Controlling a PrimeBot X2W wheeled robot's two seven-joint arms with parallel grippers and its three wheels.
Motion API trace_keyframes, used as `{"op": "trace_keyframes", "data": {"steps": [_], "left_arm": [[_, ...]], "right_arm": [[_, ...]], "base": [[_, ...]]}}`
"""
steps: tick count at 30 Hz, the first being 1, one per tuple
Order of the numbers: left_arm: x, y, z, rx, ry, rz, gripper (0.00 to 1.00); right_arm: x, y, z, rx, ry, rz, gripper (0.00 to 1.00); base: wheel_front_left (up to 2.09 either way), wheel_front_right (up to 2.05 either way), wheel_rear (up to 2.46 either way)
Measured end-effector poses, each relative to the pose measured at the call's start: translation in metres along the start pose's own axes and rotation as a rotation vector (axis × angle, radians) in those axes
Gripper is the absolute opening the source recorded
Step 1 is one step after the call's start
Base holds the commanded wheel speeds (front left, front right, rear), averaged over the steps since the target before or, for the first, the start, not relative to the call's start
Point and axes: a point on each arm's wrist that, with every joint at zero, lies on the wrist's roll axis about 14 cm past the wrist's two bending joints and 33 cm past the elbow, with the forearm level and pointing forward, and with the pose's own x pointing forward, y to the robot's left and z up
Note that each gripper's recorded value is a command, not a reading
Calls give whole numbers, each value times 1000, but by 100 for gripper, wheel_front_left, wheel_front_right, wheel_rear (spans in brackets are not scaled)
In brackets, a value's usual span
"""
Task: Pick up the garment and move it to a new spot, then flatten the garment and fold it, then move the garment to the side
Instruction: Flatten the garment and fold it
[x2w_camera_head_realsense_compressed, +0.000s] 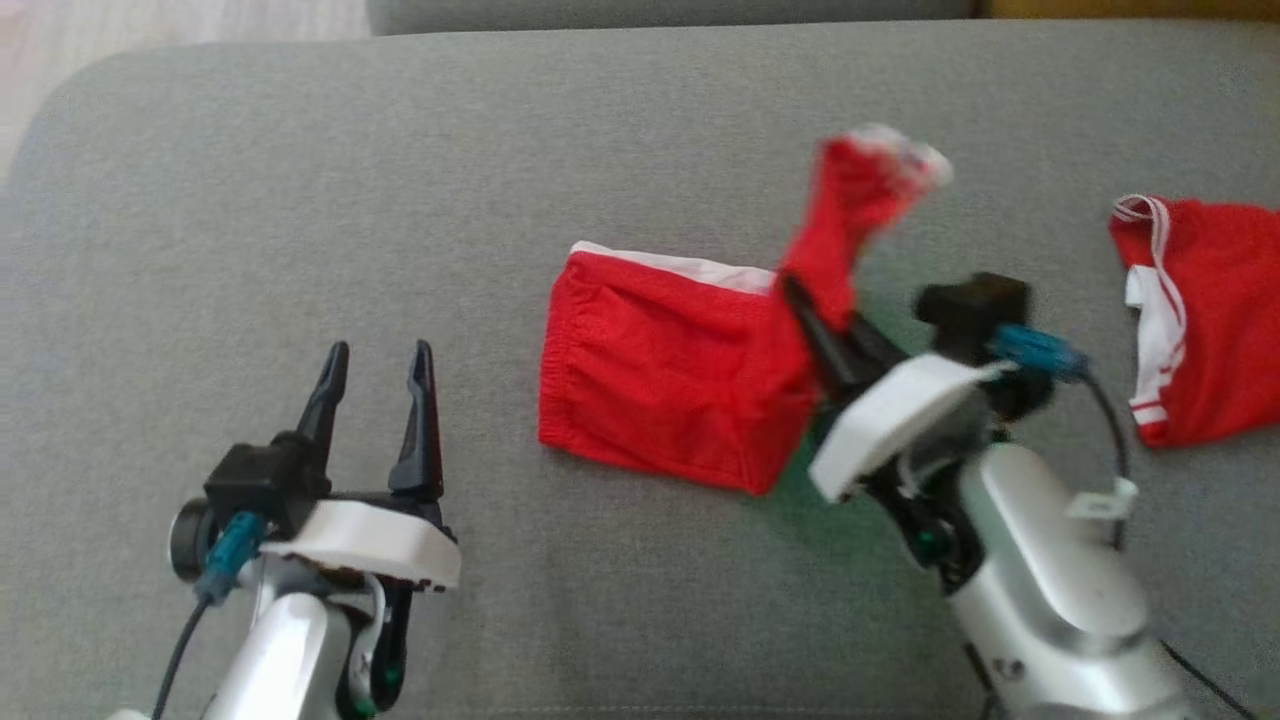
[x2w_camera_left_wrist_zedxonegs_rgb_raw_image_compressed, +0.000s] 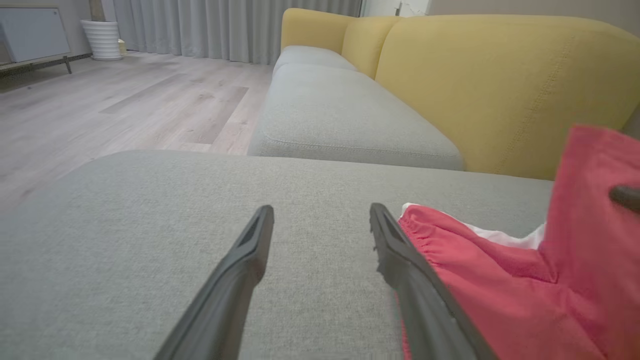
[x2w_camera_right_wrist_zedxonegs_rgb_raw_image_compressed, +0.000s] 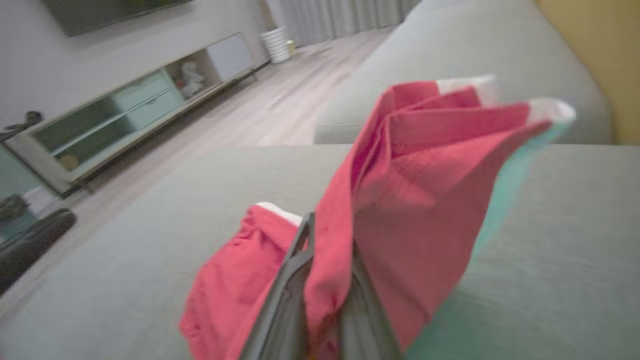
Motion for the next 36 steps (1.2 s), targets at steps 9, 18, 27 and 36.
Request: {"op": "trace_keyframes", "data": {"steps": [9, 18, 27, 36], "left_arm": [[-18, 18, -1, 8, 11, 62, 100], [-24, 29, -7, 11, 32, 93, 100], [-19, 23, -9, 8, 35, 77, 100], [-11, 12, -9, 6, 31, 40, 100]], "right_arm": [[13, 100, -43, 30, 165, 306, 0], [23, 115, -70, 31, 239, 363, 0], [27, 133, -27, -38, 32, 434, 100], [25, 70, 28, -46, -198, 249, 100]], "base": [[0, 0, 0], [0, 0, 0], [0, 0, 0], [0, 0, 0]]}}
